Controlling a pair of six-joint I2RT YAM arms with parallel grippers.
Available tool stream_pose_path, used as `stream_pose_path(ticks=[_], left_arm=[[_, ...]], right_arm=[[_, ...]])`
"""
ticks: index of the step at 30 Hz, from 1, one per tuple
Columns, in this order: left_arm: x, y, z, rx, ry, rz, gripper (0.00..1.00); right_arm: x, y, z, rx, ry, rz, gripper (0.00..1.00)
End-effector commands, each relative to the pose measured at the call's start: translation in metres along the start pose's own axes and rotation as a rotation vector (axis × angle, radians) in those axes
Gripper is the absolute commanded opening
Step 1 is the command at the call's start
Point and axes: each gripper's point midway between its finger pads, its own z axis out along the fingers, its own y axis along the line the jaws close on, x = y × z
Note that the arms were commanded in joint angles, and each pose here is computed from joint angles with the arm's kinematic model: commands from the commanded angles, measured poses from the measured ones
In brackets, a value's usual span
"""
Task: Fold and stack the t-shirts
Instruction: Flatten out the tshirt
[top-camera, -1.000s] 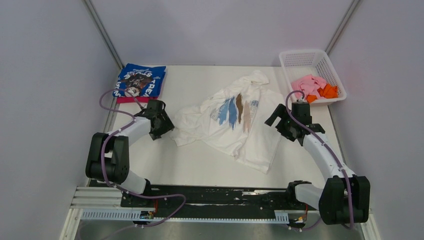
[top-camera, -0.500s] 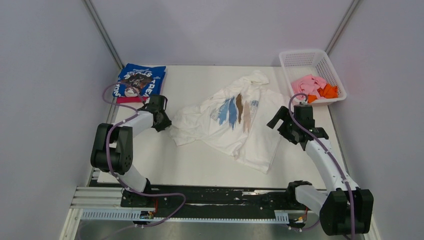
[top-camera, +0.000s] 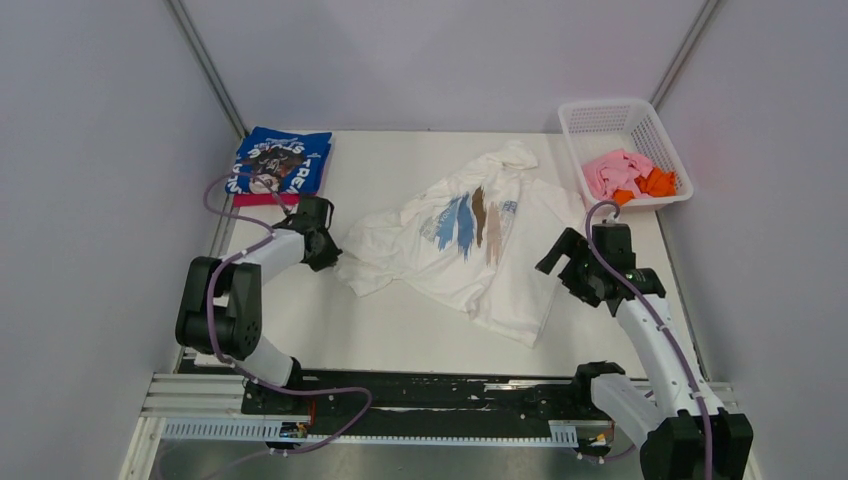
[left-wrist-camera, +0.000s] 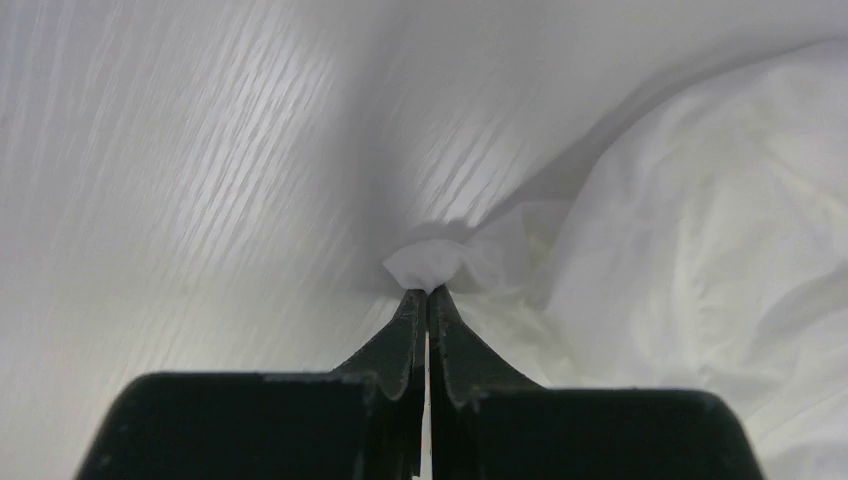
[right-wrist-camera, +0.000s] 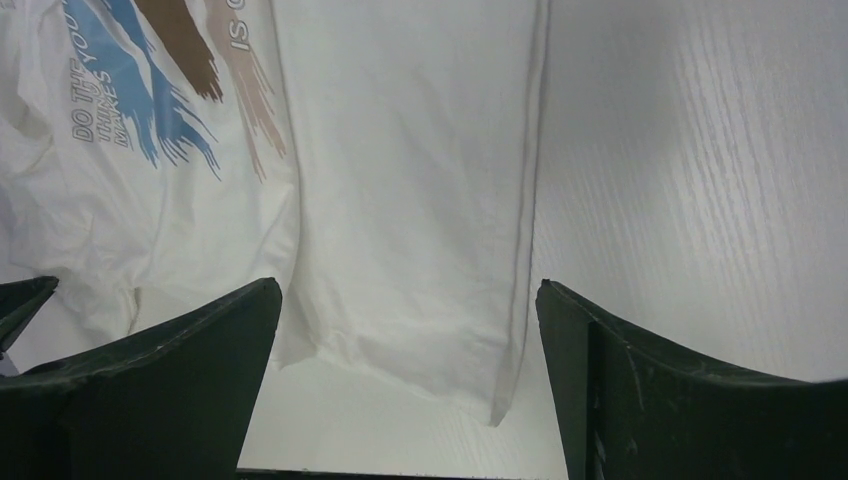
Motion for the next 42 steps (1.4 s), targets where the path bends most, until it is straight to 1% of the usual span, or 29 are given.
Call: stream_pose_path(ticks=[1, 2, 3, 4, 5, 6, 7, 9, 13, 15, 21, 25, 26, 29, 34, 35, 36, 37, 38, 42], left_arm=[[0.043, 0.048, -0.035, -0.18, 0.074, -0.016, 0.0], [0.05, 0.049, -0.051, -0.181, 0.07, -0.025, 0.0], [0.059, 0.055, -0.056, -0.201, 0.07, -0.02, 0.0], [0.067, 0.052, -0.073, -0.186, 0.059, -0.02, 0.0], [0.072, 0.056, -0.08, -0.2, 0.047, -0.015, 0.0], [0.08, 0.054, -0.095, -0.181, 0.039, -0.017, 0.0], [0.088, 0.06, -0.102, -0.196, 0.051, -0.012, 0.0], [0.094, 0.055, -0.118, -0.142, 0.027, -0.027, 0.0], [0.094, 0.052, -0.128, -0.083, 0.003, -0.028, 0.0], [0.091, 0.047, -0.131, -0.052, -0.01, -0.024, 0.0], [0.083, 0.024, -0.135, 0.077, -0.036, -0.002, 0.0], [0.081, 0.025, -0.136, 0.078, -0.053, 0.001, 0.0], [0.081, 0.027, -0.136, 0.073, -0.057, 0.001, 0.0], [0.08, 0.03, -0.136, 0.069, -0.072, -0.008, 0.0], [0.075, 0.026, -0.137, 0.102, -0.105, -0.031, 0.0], [0.075, 0.026, -0.137, 0.103, -0.108, -0.034, 0.0], [0.073, 0.026, -0.137, 0.106, -0.119, -0.042, 0.0], [0.071, 0.026, -0.138, 0.106, -0.129, -0.045, 0.0], [0.068, 0.024, -0.14, 0.118, -0.145, -0.049, 0.0], [0.038, 0.009, -0.155, 0.186, -0.269, -0.073, 0.0]], right_arm=[[0.032, -0.011, -0.011, 0.066, 0.139, 0.041, 0.99], [0.039, -0.016, -0.014, 0.096, 0.17, 0.051, 0.99], [0.047, -0.02, -0.016, 0.123, 0.197, 0.061, 0.98], [0.057, -0.025, -0.018, 0.153, 0.227, 0.067, 0.98], [0.063, -0.028, -0.02, 0.173, 0.241, 0.074, 0.97], [0.068, -0.029, -0.021, 0.185, 0.252, 0.083, 0.97], [0.074, -0.027, -0.023, 0.191, 0.269, 0.096, 0.96], [0.088, -0.023, -0.026, 0.199, 0.307, 0.106, 0.95], [0.117, -0.035, -0.028, 0.28, 0.379, 0.118, 0.93], [0.127, -0.04, -0.025, 0.302, 0.385, 0.136, 0.91], [0.142, -0.04, -0.004, 0.275, 0.362, 0.174, 0.8], [0.146, -0.044, 0.008, 0.289, 0.351, 0.189, 0.7], [0.147, -0.045, 0.01, 0.292, 0.352, 0.192, 0.68], [0.152, -0.046, 0.014, 0.288, 0.363, 0.199, 0.55], [0.155, -0.044, 0.022, 0.268, 0.366, 0.193, 0.36], [0.154, -0.042, 0.023, 0.262, 0.362, 0.19, 0.31], [0.152, -0.043, 0.023, 0.263, 0.352, 0.186, 0.19], [0.15, -0.043, 0.024, 0.263, 0.341, 0.184, 0.05], [0.144, -0.044, 0.025, 0.265, 0.31, 0.174, 0.0], [0.097, -0.019, 0.02, 0.183, 0.147, 0.119, 0.0]])
